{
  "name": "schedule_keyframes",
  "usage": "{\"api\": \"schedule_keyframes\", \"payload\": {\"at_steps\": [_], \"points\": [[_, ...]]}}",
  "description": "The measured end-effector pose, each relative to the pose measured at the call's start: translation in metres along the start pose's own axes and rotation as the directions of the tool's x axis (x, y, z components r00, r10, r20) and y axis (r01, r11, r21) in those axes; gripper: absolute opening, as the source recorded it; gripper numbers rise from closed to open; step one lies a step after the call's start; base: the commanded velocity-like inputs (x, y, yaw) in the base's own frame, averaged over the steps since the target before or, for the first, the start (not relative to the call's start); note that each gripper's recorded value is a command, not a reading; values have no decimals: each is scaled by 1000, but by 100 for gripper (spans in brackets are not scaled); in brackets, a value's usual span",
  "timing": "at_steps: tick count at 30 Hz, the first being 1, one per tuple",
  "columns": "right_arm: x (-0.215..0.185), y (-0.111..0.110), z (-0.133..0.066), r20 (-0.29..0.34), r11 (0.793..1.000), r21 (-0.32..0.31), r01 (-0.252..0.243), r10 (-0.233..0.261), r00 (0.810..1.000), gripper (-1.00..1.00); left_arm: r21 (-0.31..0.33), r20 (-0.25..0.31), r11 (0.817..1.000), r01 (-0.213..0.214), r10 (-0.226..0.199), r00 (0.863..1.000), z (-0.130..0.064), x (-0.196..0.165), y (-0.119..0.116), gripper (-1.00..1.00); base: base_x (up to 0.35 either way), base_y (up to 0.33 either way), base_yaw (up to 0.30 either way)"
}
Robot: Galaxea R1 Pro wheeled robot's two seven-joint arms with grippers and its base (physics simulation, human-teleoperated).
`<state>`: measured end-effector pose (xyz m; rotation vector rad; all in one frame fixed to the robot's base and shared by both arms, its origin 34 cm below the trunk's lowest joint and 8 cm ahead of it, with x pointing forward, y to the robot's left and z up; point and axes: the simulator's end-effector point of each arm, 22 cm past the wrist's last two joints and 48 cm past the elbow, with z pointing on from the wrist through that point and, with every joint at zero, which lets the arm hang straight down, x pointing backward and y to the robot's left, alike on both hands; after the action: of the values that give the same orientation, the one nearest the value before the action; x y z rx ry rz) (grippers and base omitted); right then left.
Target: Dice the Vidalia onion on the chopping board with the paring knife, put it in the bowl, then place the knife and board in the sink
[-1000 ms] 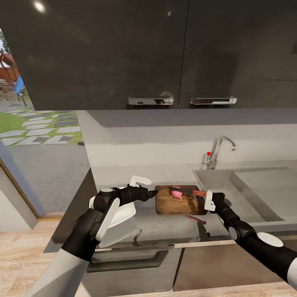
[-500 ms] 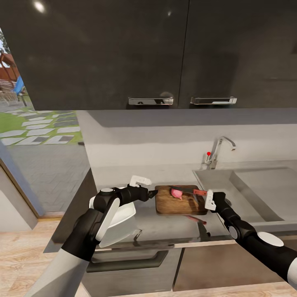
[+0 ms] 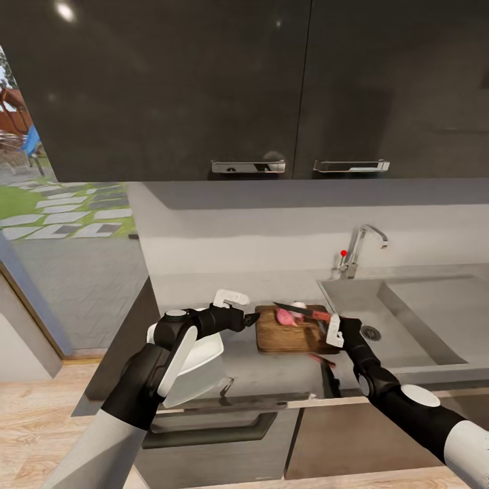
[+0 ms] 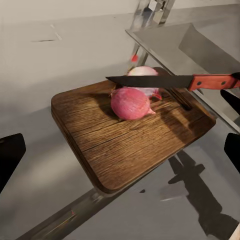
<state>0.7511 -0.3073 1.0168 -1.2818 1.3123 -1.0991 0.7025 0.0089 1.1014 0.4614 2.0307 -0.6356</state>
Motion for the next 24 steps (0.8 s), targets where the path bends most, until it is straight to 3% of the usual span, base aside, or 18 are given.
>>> {"api": "schedule_keyframes", "payload": {"at_steps": [12, 15, 19, 24], "points": [[0, 0, 0, 1, 1000, 11, 5, -5, 1000, -100, 0, 0, 1000, 0, 0, 1000, 0, 0, 0, 100, 0, 0, 0], [10, 4, 2, -16, 1000, 2, -13, 13, 1000, -100, 0, -1, 1000, 0, 0, 1000, 1, 1, 0, 100, 0, 0, 0], [8, -22, 6, 0, 996, 57, -68, 68, 998, -100, 0, -2, 1000, 0, 0, 1000, 1, 1, 0, 100, 0, 0, 0], [-5, -76, 10, 56, 975, 142, -170, 163, 985, -100, 0, -2, 1000, 0, 0, 1000, 1, 1, 0, 100, 0, 0, 0]]}}
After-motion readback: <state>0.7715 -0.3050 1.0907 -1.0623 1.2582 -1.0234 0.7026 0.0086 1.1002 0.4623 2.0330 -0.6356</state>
